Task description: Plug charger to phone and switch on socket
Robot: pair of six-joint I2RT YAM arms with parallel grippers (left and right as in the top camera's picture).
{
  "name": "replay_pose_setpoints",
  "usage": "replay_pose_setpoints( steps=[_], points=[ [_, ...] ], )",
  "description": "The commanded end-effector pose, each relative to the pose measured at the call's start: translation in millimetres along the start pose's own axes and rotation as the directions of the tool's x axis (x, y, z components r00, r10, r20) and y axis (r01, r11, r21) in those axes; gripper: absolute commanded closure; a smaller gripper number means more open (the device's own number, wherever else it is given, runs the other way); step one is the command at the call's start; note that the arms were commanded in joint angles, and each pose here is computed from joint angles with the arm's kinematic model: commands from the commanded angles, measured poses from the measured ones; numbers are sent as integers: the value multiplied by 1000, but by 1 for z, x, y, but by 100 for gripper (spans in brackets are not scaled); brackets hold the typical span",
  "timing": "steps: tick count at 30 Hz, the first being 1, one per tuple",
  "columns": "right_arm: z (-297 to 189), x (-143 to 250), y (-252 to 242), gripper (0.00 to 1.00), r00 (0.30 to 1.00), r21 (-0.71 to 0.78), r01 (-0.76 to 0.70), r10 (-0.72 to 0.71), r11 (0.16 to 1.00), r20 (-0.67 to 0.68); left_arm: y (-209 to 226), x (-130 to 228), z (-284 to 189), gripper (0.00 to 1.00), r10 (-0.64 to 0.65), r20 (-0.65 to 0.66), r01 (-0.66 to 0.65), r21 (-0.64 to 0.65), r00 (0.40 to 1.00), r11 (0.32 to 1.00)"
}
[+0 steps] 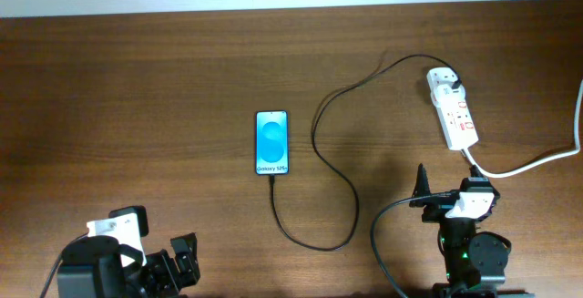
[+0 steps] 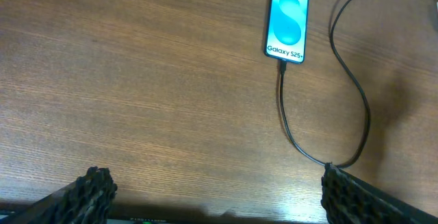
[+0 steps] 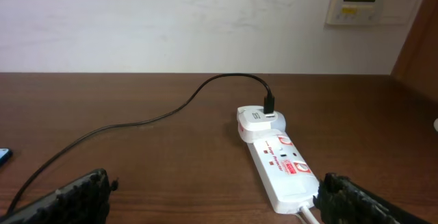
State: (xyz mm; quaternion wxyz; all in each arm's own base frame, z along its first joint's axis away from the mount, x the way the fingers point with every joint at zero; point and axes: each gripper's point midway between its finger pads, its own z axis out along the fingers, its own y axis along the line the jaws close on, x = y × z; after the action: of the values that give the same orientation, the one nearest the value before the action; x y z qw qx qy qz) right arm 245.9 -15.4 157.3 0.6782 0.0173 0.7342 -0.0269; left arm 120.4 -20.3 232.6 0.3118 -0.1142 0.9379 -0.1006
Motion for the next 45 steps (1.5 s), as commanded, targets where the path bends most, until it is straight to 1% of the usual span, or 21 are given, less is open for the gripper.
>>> replay_pose_setpoints(
  steps=[1,23,25,27,30,31,32,33,34,35,37,40,43,45],
  points=[
    [0,2,-3,2,1000,14,10,-10,1000,-2,1,-1,-1,1,14,9,-14,-8,1000,1000],
    [0,2,-3,2,1000,14,10,-10,1000,-2,1,-1,-1,1,14,8,-14,-8,1000,1000],
    [0,2,-3,2,1000,14,9,-9,1000,-2,11,6,-2,1,10,-17,-11,-57,1000,998],
    [0,2,-3,2,1000,14,10,-10,1000,-2,9,14,-3,1,34,-45,-36,-45,998,998],
    [0,2,-3,2,1000,14,10,-10,1000,-2,9,15,-4,1,44,-35,-45,-37,998,998],
    [0,2,-3,2,1000,14,10,-10,1000,-2,10,15,-7,1,45,-16,-45,-39,999,998],
    [0,2,-3,2,1000,14,10,-10,1000,-2,6,8,-13,1,50,65,-49,-11,997,999],
    [0,2,-3,2,1000,14,10,-10,1000,-2,1,-2,-21,1,52,159,-56,20,986,998],
    [0,2,-3,2,1000,14,10,-10,1000,-2,-2,-9,-27,1,55,225,-65,38,973,997],
    [0,2,-3,2,1000,14,10,-10,1000,-2,-6,-18,-36,1,60,322,-85,67,945,994],
    [0,2,-3,2,1000,14,10,-10,1000,-2,-10,-24,-35,0,72,386,-115,89,920,989],
    [0,2,-3,2,1000,14,10,-10,1000,-2,-17,-30,-15,1,81,457,-158,134,886,978],
    [0,2,-3,2,1000,14,10,-10,1000,-2,-25,-35,20,1,72,528,-198,186,846,962],
    [0,2,-3,2,1000,14,10,-10,1000,-2,-30,-38,44,1,59,593,-234,223,803,946]
  ],
)
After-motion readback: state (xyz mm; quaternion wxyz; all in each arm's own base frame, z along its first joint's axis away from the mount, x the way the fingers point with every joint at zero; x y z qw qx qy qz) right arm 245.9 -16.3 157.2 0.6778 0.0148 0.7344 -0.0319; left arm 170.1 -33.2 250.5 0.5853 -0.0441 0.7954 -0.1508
